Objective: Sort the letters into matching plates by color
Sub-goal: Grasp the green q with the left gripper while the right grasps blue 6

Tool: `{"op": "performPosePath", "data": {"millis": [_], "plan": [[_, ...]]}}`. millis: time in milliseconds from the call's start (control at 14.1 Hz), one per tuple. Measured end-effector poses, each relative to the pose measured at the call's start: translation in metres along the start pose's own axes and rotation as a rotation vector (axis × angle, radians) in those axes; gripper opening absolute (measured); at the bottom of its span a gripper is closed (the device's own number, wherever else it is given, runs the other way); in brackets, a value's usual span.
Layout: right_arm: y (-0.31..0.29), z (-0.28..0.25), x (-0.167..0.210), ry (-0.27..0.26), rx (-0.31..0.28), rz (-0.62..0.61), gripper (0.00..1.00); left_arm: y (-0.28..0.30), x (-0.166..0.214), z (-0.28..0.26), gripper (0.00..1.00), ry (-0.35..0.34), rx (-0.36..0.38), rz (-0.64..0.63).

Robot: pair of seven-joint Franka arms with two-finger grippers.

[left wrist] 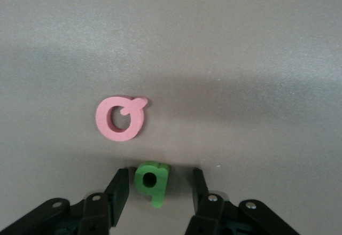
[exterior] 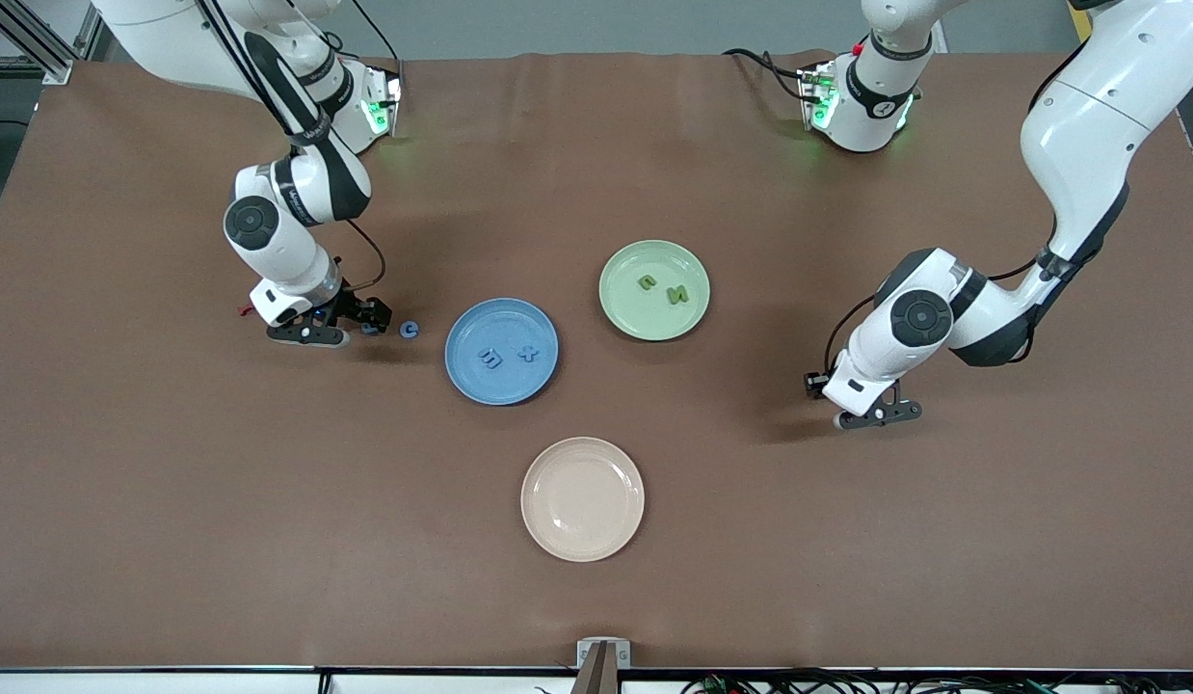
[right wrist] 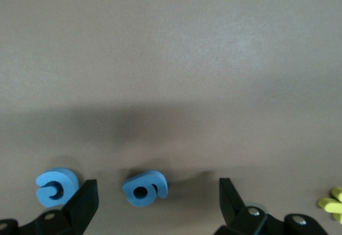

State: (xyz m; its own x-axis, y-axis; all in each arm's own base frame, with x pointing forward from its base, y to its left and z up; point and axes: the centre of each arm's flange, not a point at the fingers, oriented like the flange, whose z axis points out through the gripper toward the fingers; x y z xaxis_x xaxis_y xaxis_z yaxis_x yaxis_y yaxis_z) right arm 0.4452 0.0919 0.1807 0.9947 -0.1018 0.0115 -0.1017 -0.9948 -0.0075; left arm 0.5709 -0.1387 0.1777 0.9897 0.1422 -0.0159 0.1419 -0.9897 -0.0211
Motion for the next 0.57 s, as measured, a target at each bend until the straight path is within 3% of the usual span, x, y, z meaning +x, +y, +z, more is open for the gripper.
{"op": "performPosePath", "data": {"millis": [142,213,355,568], "plan": [[-0.004,0.005,-0.002,-0.002,0.002,0.001,1.00,0.001,0.000,0.000,0.42,0.005,-0.012,0.000],[-0.007,0.006,-0.003,-0.005,0.001,0.002,1.00,0.001,0.000,0.000,0.42,0.005,-0.012,0.000],[-0.012,0.008,-0.006,-0.008,0.001,0.003,1.00,0.002,0.001,-0.001,0.30,0.008,-0.015,0.001],[-0.013,0.009,-0.006,-0.010,0.001,0.004,0.99,0.002,0.001,-0.001,0.30,0.009,-0.015,0.000]]}}
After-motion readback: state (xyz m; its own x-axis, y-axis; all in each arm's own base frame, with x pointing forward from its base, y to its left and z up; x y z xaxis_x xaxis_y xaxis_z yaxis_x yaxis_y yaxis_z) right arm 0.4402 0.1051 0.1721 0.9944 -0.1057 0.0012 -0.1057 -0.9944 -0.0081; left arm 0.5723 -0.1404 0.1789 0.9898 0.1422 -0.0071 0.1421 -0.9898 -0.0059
